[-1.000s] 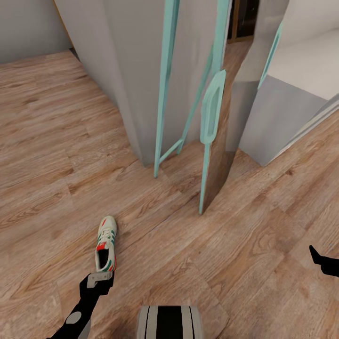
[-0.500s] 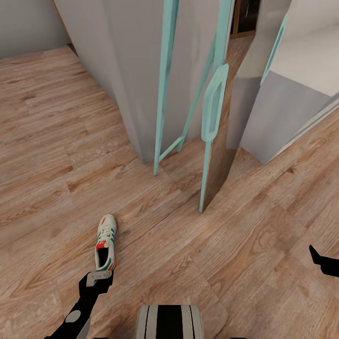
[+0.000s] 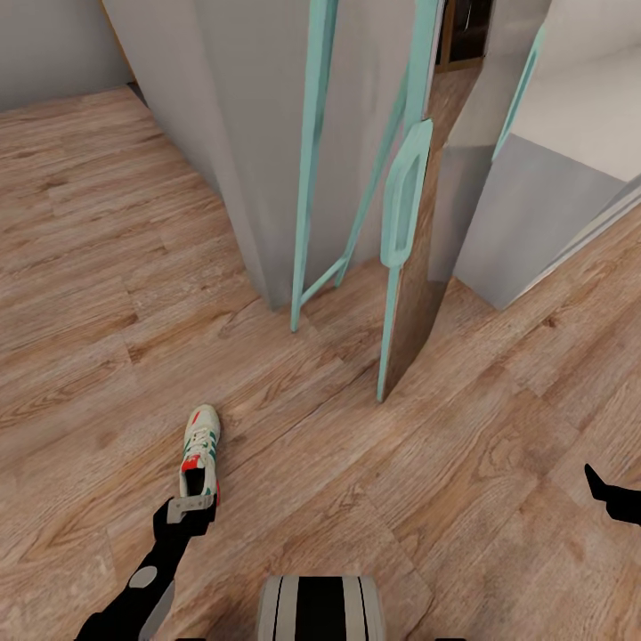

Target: Pick up the two gym shoes and the two sandals from the corridor floor and place them onto the hallstand (shoe rack) in the corridor, making sure they are on the rack and not on the floor. Arrange them so the two gym shoes are next to each other and the two sandals are next to each other.

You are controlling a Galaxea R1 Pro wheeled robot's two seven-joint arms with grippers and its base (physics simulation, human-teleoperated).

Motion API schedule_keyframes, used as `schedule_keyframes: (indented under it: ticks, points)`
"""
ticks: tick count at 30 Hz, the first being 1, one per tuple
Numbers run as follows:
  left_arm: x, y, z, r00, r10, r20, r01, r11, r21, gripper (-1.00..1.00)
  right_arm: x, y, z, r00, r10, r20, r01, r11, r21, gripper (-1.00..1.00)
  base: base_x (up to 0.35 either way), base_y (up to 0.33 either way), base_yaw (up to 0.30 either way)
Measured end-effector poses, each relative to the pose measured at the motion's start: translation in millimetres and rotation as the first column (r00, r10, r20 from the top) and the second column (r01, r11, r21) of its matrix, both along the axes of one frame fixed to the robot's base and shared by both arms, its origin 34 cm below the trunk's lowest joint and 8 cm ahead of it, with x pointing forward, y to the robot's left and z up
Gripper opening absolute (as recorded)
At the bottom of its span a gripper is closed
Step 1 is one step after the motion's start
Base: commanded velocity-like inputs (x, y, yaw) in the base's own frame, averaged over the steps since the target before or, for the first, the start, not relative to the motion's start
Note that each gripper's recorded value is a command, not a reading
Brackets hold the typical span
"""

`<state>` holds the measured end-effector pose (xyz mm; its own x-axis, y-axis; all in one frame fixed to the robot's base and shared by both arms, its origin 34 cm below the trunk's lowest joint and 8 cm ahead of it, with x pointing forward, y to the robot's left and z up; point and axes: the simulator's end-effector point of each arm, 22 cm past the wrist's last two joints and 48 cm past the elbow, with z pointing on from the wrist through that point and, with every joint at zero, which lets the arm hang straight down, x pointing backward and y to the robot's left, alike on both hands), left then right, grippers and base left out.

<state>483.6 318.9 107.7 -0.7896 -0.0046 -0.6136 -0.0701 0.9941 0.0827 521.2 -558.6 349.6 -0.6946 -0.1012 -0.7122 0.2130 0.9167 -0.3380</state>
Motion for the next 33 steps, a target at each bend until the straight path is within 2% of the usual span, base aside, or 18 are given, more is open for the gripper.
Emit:
schedule_keyframes:
  ticks: [10,16,33]
  points:
    - [4,0,1,1.000,0.000,0.005,0.000,1.000,0.000,1.00,0,0,0,1.000,0.000,-0.001,0.000,1.000,0.000,1.00,0.000,0.000,0.000]
    - [-8,0,-12,1.000,0.000,-0.024,0.000,1.000,0.000,1.00,-5,0,-14,1.000,0.000,-0.031,0.000,1.000,0.000,1.00,0.000,0.000,0.000]
    - [-17,0,-20,0.999,0.003,-0.044,-0.003,1.000,0.000,1.00,-9,1,-25,0.999,-0.001,-0.054,0.001,1.000,0.003,1.00,0.000,0.000,0.000]
